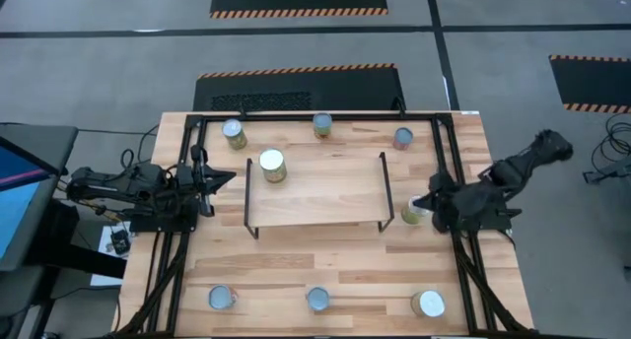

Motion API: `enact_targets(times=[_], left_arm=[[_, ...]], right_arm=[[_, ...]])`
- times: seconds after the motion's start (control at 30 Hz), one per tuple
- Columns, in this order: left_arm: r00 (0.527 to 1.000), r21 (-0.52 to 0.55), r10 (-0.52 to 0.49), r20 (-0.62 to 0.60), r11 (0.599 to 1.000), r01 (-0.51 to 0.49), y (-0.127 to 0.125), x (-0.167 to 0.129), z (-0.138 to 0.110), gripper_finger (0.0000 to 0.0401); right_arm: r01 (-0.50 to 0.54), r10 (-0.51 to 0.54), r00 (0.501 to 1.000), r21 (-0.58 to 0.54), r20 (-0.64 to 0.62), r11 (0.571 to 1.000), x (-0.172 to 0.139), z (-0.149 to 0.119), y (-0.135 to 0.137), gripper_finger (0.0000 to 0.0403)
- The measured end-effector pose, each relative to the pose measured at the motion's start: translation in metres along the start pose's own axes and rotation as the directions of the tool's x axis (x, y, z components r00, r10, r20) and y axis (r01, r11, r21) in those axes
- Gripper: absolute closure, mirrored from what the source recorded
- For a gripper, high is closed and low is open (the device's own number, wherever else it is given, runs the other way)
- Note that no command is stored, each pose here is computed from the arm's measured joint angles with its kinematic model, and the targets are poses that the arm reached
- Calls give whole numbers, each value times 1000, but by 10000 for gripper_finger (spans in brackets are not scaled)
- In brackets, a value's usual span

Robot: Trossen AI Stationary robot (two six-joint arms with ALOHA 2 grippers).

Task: Pick and place cans onto a shelf
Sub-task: Put the bottom canned pears on the shelf

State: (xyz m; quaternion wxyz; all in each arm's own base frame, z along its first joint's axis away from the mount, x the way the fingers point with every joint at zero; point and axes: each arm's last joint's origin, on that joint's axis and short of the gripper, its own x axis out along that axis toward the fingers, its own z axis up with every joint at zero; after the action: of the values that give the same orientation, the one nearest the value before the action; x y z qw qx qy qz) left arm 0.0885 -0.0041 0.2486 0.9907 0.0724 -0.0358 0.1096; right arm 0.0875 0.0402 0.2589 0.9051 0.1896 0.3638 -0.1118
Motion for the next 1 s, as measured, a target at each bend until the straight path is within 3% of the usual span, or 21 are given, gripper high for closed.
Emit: enact_targets(times=[0.23,0.37,0.5,0.77,1.0], left_arm=[[1000,-52,0,0,999,0,0,0,0,401],[1000,-97,-2,-14,995,0,0,0,-1,401],[1000,-105,-2,-14,994,0,0,0,-1,401],[1000,-101,-2,-16,995,0,0,0,-2,401],[999,-89,4,-34,996,-8,0,0,-3,401]], right_arm=[[200,-199,959,-17,-200,980,-1,4,27,364],[267,-274,919,-61,-285,962,17,1,41,325],[348,-337,866,-38,-370,937,34,0,46,288],[385,-414,782,-161,-466,909,61,4,45,242],[355,-437,741,-255,-510,900,74,11,37,255]])
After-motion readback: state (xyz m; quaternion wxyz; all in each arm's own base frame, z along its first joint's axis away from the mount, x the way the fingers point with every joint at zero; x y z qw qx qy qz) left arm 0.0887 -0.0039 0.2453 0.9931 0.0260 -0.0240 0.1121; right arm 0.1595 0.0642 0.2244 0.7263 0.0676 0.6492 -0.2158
